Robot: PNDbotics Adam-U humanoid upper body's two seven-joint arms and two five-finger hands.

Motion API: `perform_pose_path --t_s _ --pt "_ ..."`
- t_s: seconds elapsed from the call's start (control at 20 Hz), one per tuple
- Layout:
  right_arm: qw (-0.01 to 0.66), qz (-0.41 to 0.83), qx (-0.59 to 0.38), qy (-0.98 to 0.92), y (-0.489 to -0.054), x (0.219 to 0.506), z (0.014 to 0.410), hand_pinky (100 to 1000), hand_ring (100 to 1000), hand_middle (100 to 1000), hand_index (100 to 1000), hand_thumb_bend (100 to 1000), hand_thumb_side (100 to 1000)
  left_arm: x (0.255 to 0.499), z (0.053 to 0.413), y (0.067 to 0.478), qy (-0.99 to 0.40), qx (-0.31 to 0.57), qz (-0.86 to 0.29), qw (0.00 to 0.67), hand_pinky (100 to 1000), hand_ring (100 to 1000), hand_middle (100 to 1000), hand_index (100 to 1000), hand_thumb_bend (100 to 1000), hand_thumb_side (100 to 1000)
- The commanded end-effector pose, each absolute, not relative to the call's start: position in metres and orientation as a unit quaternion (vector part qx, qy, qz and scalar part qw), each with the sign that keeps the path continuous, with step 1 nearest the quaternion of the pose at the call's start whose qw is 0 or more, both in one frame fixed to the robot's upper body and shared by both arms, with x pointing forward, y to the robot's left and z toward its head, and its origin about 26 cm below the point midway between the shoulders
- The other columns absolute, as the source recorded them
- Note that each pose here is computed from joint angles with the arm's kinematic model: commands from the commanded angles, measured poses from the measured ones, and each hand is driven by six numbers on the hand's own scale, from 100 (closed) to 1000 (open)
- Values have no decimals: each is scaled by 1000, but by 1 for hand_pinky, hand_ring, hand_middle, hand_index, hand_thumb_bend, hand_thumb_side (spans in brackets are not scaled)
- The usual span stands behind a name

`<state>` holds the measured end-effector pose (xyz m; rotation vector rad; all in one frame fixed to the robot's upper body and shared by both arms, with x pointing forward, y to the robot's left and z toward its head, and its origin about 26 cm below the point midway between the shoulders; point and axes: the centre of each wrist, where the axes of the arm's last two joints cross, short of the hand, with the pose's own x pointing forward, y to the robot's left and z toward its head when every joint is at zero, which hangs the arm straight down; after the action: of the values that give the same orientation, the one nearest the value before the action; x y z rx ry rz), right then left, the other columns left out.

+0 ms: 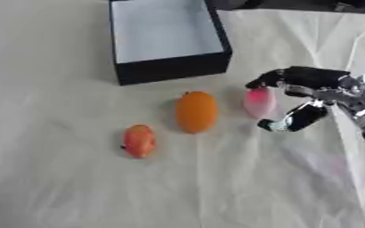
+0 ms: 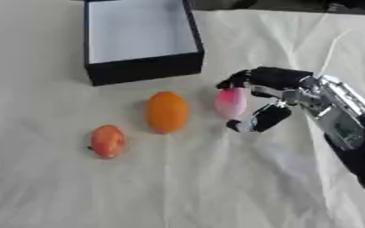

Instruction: Pick up objects on the table and place them in the box.

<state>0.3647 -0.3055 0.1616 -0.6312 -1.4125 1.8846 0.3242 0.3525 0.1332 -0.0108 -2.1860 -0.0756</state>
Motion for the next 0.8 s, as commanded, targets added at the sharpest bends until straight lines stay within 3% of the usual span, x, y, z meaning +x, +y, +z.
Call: perform_pose_path --t_s 0.05,0.25,0.4,0.6,0.8 --pt "344 730 -268 -527 -316 368 165 902 796 785 939 399 562 323 144 358 -892 2 -45 450 874 818 780 805 100 652" --pt "353 723 -281 -523 -320 371 157 869 761 748 925 356 522 324 144 357 -892 1 -45 450 874 819 779 805 100 653" --pt "360 712 -284 -532 -320 373 153 841 729 713 894 286 446 324 144 357 -892 0 -46 450 875 819 779 804 100 653" --pt "360 706 -285 -539 -319 372 153 828 717 699 866 187 425 324 144 356 -892 -1 -46 449 875 820 780 804 100 654" --pt "357 704 -286 -543 -318 371 155 817 703 680 833 178 387 324 144 356 -893 -1 -47 449 875 821 780 803 100 654"
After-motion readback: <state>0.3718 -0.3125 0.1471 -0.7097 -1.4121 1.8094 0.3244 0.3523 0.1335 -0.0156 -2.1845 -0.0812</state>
